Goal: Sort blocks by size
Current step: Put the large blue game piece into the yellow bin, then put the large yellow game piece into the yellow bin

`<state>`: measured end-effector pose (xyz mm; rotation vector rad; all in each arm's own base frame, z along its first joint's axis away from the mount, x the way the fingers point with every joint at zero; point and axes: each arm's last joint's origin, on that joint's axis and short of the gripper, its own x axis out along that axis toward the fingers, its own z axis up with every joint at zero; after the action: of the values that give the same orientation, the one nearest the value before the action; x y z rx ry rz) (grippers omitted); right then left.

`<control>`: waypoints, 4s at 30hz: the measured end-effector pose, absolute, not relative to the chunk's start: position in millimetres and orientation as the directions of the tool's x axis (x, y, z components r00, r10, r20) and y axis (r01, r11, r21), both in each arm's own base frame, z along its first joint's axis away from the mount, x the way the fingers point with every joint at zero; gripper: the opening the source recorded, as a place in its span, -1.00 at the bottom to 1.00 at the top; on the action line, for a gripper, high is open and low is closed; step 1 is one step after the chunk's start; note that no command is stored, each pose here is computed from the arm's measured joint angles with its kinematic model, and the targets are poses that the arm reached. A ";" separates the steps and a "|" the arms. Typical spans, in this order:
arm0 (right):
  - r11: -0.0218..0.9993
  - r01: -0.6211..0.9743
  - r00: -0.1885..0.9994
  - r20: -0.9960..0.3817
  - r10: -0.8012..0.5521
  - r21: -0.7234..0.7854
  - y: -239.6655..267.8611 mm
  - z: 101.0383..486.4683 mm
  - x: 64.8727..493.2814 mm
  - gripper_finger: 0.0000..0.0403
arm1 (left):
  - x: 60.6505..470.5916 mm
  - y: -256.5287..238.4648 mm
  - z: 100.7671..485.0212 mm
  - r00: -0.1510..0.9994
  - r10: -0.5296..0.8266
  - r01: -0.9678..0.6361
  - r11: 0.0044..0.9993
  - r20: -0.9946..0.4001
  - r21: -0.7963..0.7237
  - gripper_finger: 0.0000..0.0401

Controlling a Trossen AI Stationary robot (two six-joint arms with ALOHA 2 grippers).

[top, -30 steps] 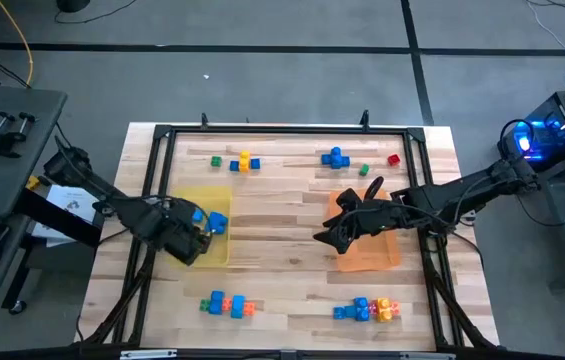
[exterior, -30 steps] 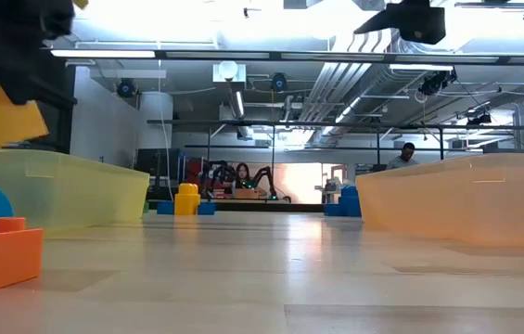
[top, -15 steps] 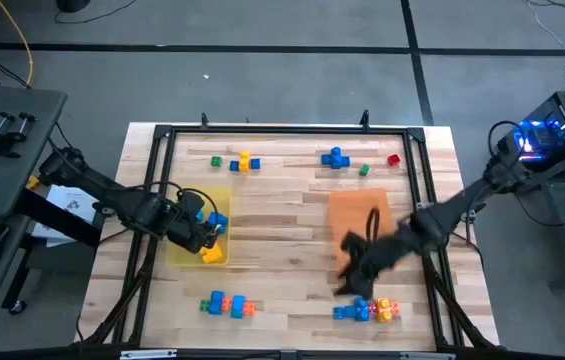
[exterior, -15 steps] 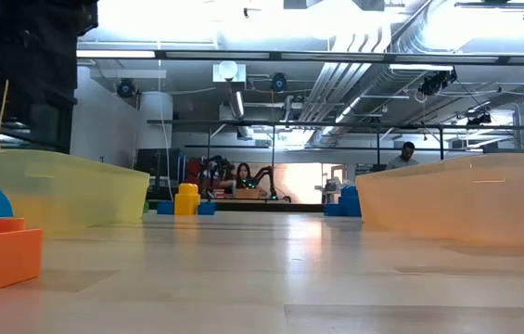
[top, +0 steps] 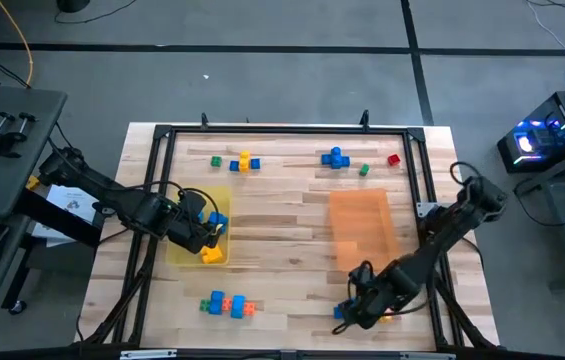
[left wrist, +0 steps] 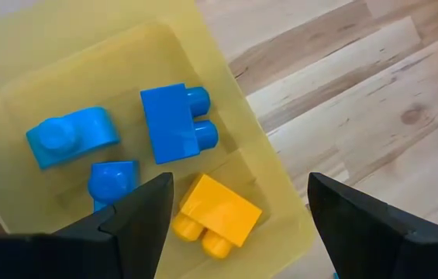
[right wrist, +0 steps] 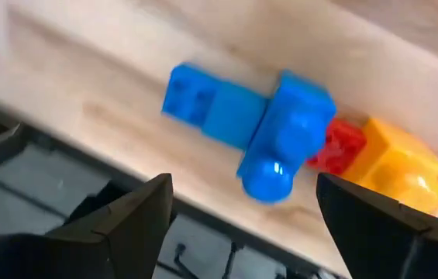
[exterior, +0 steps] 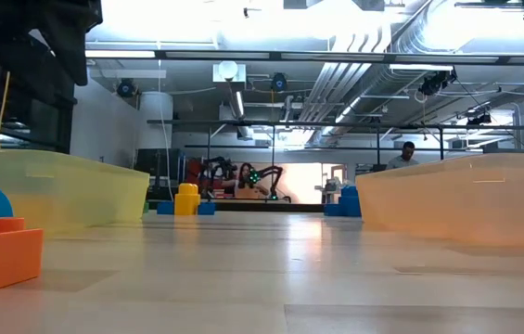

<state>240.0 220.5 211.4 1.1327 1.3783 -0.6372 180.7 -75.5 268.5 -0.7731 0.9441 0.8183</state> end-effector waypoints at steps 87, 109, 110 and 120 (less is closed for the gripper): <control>0.781 0.276 0.934 -0.349 -0.081 0.560 67.0 318.5 441.3 -0.47 | 149.4 -101.0 360.2 0.957 0.123 -0.263 0.751 -0.263 -0.605 0.41; 0.617 0.100 0.995 -0.096 -0.040 0.781 10.4 219.4 520.0 -0.02 | 140.3 -100.1 399.4 0.964 0.265 -0.206 0.795 0.022 -0.571 0.41; 0.614 0.094 0.995 -0.093 -0.034 0.784 7.5 220.0 520.2 0.03 | 140.3 -100.1 399.3 0.964 0.265 -0.207 0.795 0.021 -0.570 0.41; 0.615 -0.108 0.971 -0.049 0.234 0.781 -30.1 253.6 508.2 0.17 | 140.8 -100.6 397.6 0.964 0.265 -0.214 0.802 0.012 -0.557 0.41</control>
<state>508.2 -30.1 253.6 0.8882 0.1517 0.1976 140.8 -100.6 397.6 -0.5859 -0.0905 0.2574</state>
